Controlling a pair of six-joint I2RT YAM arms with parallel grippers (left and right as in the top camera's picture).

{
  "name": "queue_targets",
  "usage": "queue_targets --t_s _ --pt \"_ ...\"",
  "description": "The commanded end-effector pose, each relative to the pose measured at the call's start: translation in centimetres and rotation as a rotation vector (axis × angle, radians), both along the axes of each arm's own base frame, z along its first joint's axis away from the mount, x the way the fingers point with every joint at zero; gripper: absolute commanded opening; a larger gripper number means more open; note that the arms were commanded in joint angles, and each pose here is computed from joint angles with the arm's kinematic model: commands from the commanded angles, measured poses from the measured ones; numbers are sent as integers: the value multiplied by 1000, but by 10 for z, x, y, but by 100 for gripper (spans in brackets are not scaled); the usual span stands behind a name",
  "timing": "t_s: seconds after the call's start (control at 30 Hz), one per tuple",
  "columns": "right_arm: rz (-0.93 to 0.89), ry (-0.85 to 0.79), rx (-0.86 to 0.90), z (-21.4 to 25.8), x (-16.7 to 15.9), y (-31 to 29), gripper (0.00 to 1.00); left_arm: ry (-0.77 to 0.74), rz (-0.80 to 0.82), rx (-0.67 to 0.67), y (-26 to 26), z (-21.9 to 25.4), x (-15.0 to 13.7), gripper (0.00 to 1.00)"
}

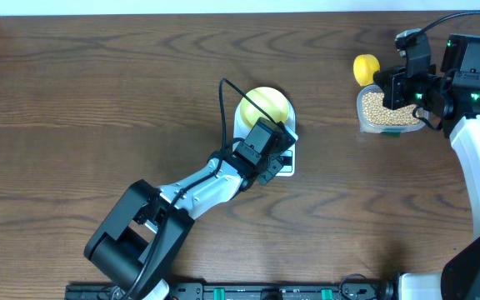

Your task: Scoop item into bowl and weigh 50g on scale

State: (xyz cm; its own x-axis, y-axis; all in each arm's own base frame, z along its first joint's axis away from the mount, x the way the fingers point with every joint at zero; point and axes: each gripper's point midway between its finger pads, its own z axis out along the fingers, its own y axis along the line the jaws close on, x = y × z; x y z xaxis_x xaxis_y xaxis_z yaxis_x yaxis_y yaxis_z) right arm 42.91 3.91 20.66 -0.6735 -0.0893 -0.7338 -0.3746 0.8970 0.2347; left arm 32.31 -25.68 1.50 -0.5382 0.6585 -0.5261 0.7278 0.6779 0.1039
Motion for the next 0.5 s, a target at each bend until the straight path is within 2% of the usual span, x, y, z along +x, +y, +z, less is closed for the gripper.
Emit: queue_targets --t_s 0.0,0.47 --pt "29 -42 -1 16 0 8 1 148 -36 104 18 -51 -36 8" --pt "29 -38 0 15 -1 8 1 166 -36 118 22 -53 -40 8"
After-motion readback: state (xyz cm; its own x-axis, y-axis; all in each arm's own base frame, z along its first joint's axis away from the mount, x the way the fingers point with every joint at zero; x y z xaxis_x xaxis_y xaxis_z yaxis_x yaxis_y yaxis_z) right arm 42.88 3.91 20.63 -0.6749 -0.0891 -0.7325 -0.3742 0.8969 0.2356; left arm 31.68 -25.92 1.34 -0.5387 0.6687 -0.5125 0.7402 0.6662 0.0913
